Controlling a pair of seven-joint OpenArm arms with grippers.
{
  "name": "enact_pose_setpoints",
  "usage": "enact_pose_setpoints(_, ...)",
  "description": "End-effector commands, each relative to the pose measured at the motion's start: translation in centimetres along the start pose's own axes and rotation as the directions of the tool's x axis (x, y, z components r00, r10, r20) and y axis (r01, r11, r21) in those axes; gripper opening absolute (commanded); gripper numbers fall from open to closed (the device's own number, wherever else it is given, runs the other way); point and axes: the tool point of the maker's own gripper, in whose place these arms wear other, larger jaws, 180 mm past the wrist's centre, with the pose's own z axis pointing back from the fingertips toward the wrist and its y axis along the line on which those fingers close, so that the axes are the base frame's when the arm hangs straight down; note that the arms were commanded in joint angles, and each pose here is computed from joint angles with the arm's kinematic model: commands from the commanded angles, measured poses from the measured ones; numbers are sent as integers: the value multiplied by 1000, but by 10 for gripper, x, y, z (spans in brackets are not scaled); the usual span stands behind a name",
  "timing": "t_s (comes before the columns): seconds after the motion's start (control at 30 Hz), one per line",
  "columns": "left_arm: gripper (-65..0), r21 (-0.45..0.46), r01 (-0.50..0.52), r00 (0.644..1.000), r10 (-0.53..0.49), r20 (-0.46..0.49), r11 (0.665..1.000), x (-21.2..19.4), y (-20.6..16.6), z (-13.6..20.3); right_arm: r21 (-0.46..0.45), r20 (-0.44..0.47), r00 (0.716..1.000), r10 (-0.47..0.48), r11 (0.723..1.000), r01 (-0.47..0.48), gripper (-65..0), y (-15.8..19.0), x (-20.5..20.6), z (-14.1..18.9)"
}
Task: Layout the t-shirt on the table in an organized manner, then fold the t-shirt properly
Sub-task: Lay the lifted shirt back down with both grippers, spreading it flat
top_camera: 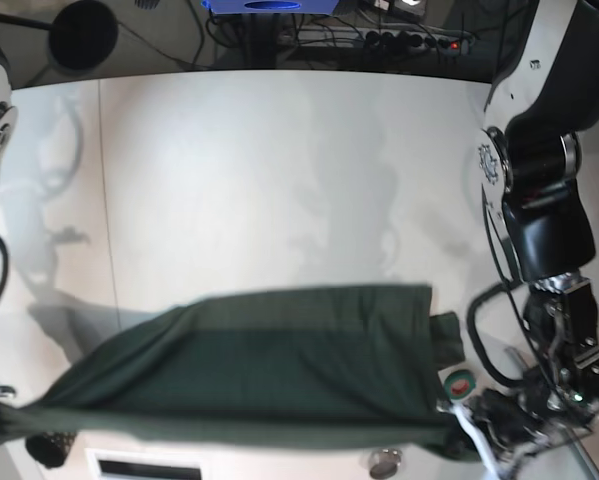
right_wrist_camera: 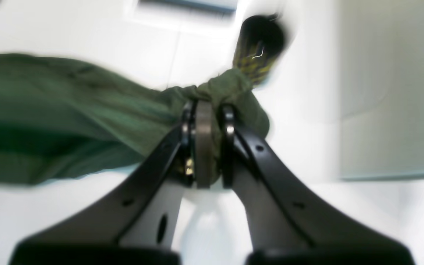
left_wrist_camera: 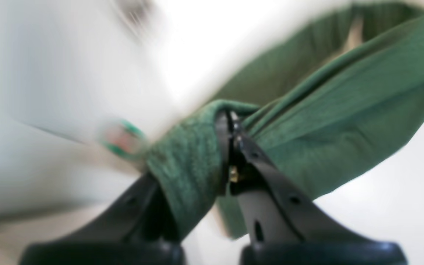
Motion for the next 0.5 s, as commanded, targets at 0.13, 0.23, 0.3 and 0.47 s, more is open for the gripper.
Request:
enact_pose_setpoints(0.13, -650, 56, 74, 997, -72, -28, 996, -8, -5, 24, -80, -14, 997, 82, 993, -82, -648, 5, -31, 51)
enact_pose_setpoints(0.23, -650, 32, 94, 989, -90, -115, 995, -71, -33, 34, -54, -100, 993, 63, 996, -69, -648, 30, -91, 68)
enact_pose_setpoints(0.3, -650, 2, 95, 980, -93, -175, 995, -117, -56, 44, -28, -167, 986, 13, 999, -18, -648, 48, -136, 76)
enact_pose_setpoints(0.47, -650, -87, 49, 945, -74, -318, 995, -222, -100, 71, 31, -265, 961, -78, 996, 89, -648, 85, -221, 90)
